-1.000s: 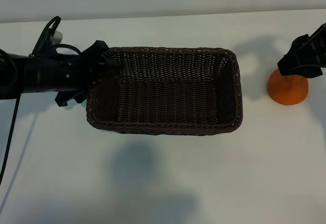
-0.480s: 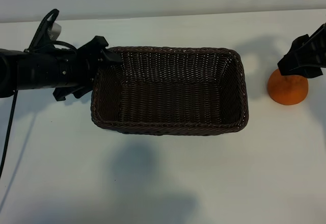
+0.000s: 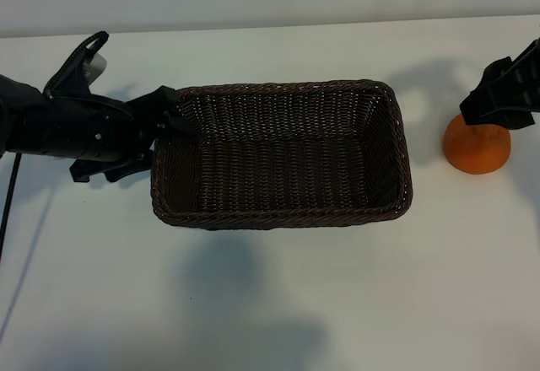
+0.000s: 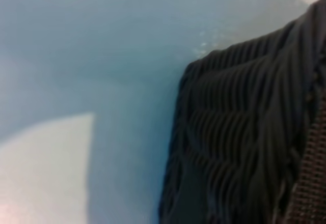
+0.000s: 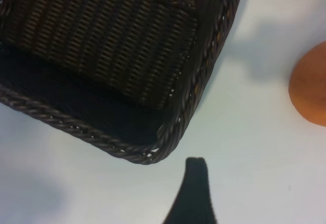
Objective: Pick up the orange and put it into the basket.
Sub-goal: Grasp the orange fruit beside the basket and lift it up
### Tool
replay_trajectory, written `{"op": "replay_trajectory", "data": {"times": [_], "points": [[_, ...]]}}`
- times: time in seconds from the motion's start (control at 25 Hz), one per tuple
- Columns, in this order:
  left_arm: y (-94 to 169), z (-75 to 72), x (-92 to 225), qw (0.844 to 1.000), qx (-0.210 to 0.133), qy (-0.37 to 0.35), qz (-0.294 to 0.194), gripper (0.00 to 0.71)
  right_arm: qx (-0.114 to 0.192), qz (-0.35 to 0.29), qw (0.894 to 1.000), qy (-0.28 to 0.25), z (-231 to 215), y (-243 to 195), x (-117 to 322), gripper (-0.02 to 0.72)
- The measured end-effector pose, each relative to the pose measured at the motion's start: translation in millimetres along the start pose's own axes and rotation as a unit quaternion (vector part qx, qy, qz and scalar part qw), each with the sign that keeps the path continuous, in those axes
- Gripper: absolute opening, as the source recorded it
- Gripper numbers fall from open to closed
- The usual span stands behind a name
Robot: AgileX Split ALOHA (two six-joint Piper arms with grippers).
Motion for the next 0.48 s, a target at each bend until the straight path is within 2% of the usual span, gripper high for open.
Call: {"op": "replay_trajectory", "data": {"times": [0.2, 0.48], "points": [[3.8, -0.5, 1.8, 1.0, -0.003, -0.015, 0.005, 0.644, 0.0, 0.0, 1.0, 0.0, 0.0, 0.0, 0.0, 0.593], [21.3, -11.8, -3.2, 0.999, 0.014, -0.03, -0.016, 0.637, 0.0, 0.001, 1.0, 0.0, 0.1, 0.0, 0.2, 0.593]]}}
Point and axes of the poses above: a point on each arm's last joint axis where the gripper is mounted, y pointing back along that axis away from the gripper, z along the wrist's bending axis when the last joint is at zero, x = y × z, the point moved 7 cm from there along -y, pointing out along that axis toward the gripper, and after that the axes turned 2 degrees about y, right-handed, at the moved point
